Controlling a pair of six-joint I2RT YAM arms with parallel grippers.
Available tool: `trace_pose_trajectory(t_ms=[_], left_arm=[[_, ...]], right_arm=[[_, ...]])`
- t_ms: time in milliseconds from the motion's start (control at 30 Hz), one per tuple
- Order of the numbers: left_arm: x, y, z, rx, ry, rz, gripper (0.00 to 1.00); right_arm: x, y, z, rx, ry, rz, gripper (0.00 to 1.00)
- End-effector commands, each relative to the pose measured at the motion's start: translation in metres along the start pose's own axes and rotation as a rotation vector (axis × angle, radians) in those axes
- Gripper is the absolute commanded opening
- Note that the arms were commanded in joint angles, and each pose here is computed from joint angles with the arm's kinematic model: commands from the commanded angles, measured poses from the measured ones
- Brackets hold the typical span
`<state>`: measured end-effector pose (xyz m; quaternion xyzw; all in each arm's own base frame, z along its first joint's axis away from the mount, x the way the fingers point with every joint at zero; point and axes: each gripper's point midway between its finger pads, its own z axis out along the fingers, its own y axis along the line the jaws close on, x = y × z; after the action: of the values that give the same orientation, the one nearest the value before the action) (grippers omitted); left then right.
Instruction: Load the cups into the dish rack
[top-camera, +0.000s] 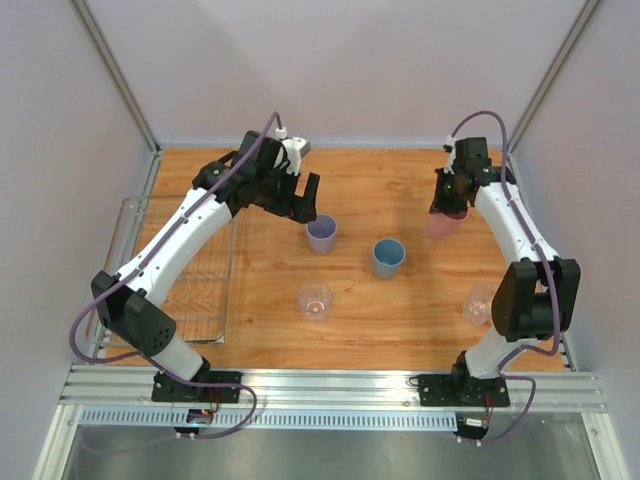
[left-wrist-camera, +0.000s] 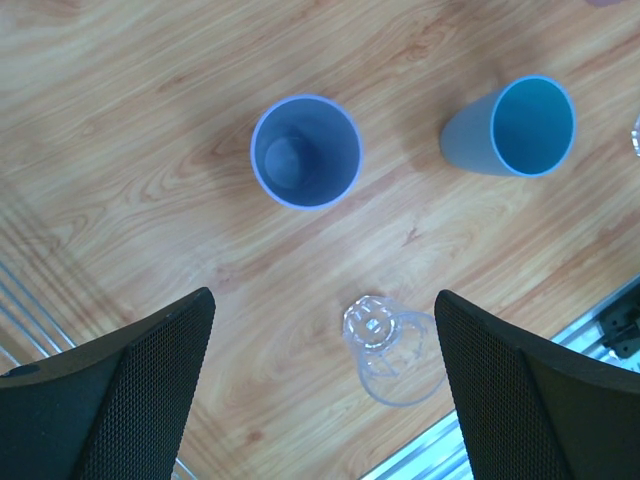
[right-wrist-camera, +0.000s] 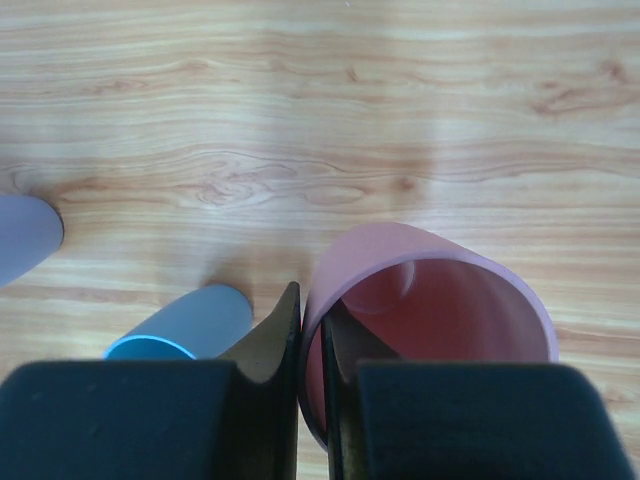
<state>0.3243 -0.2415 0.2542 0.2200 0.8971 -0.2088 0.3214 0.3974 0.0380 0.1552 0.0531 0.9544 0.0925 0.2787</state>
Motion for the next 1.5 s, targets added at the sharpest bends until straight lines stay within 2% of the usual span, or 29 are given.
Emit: trace_pose_trajectory(t_ms=[0,200,333,567,700,800,933,967,1000,1067,1100,1133,1200,1233,1267,1400,1467], left_arm=[[0.001,0.012,-0.013,-0.073,-0.031,0.010,1.00],[0.005,0.016,-0.018,-0.096,-0.048,0.004,1.00],[0.009,0.017,-0.017,-0.099,-0.044,0.003,1.00],[0.011,0.013,-0.020,-0.083,-0.051,-0.002,1.00],[0.000,-0.003,-0.022,0.004,-0.096,0.008,1.00],[-0.017,-0.015,-0.027,0.072,-0.171,0.065,1.00],[-0.055,-0.030,-0.048,0.123,-0.332,0.079,1.00],[-0.068,-0.030,-0.053,0.110,-0.373,0.047,1.00],[-0.077,-0.032,-0.059,0.109,-0.398,-0.075,1.00],[-0.105,-0.031,-0.078,0.086,-0.500,-0.203,1.00],[-0.113,-0.034,-0.085,0.108,-0.532,-0.282,1.00],[-0.127,-0.041,-0.097,0.163,-0.595,-0.435,1.00],[-0.137,-0.048,-0.106,0.247,-0.648,-0.615,1.00],[-0.133,-0.049,-0.099,0.302,-0.626,-0.794,1.00],[-0.142,-0.053,-0.111,0.363,-0.674,-0.860,1.00],[-0.139,-0.055,-0.111,0.500,-0.625,-1.213,1.00],[-0.137,-0.056,-0.112,0.526,-0.610,-1.276,1.00]], right_arm=[[-0.016,-0.014,-0.017,0.213,-0.081,-0.024,0.00],[-0.002,-0.014,0.006,0.331,-0.052,-0.099,0.01],[-0.002,-0.007,0.027,0.296,-0.088,-0.093,0.01],[-0.002,0.005,0.042,0.242,-0.061,-0.045,0.01],[-0.033,0.032,0.011,0.135,-0.117,-0.026,0.01],[-0.062,0.064,-0.034,0.007,-0.189,0.022,0.01],[-0.082,0.123,-0.095,-0.284,-0.244,0.125,0.00],[-0.082,0.131,-0.100,-0.330,-0.247,0.153,0.01],[-0.082,0.143,-0.120,-0.394,-0.276,0.217,0.00],[-0.097,0.170,-0.142,-0.503,-0.395,0.226,0.01],[-0.088,0.173,-0.137,-0.517,-0.400,0.241,0.00],[-0.101,0.192,-0.167,-0.611,-0.509,0.249,0.00],[-0.095,0.204,-0.170,-0.675,-0.541,0.270,0.00],[-0.103,0.217,-0.192,-0.765,-0.605,0.284,0.01],[-0.103,0.222,-0.198,-0.797,-0.627,0.281,0.00],[-0.106,0.242,-0.238,-0.940,-0.792,0.252,0.01],[-0.107,0.247,-0.252,-0.960,-0.840,0.236,0.00]])
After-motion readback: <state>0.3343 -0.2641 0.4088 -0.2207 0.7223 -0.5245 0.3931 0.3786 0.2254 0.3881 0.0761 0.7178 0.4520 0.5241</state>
